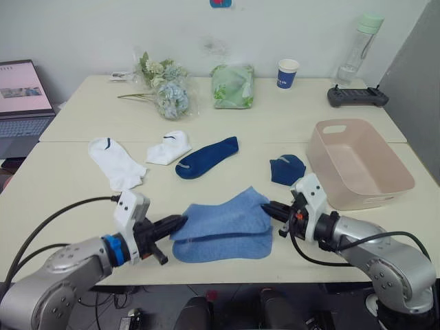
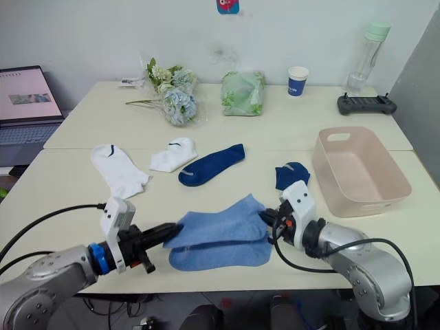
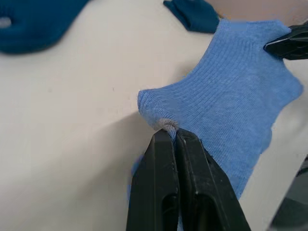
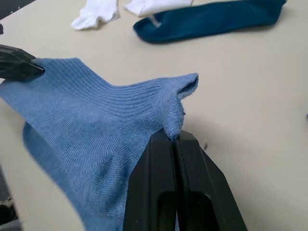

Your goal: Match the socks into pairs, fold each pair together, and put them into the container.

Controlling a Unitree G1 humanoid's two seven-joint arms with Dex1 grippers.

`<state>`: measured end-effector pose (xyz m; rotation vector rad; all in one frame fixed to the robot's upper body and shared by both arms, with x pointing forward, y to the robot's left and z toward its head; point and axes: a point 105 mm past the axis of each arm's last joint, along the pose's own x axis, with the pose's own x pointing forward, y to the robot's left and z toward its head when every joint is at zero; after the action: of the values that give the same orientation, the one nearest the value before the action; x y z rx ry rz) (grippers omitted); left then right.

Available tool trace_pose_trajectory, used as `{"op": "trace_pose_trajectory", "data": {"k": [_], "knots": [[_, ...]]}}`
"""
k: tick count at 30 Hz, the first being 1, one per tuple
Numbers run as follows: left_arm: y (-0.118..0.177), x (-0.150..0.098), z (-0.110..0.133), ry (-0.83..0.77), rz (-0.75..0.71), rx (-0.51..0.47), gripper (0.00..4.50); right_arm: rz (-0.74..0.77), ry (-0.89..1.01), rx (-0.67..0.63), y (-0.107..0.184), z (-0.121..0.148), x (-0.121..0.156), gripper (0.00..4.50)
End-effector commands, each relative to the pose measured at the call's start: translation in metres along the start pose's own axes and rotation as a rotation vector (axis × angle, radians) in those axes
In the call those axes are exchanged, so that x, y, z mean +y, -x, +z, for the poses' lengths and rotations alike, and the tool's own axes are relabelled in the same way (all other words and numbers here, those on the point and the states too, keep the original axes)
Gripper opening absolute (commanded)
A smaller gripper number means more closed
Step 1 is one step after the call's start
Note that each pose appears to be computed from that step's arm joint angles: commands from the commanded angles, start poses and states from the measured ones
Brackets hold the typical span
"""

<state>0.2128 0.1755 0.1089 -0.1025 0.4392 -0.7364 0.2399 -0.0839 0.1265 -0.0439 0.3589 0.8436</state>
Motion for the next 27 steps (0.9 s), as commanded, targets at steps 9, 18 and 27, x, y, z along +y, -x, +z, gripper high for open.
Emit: {"op": "trace_pose_trajectory", "data": {"k": [9,18,27], "knots": [[-0.013,-0.003,-0.035,-0.143,0.093,0.043,0.00,-0.087,0.073,0.082,-0.004,-0.031,-0.001,0.02],[-0.014,-0.004,-0.049,-0.159,0.085,0.062,0.00,-0.129,0.089,0.138,-0.001,-0.045,-0.015,0.02],[-0.002,-0.007,-0.028,-0.171,0.012,-0.020,2.45,-0.134,0.085,0.139,-0.001,-0.043,-0.015,0.00]]}}
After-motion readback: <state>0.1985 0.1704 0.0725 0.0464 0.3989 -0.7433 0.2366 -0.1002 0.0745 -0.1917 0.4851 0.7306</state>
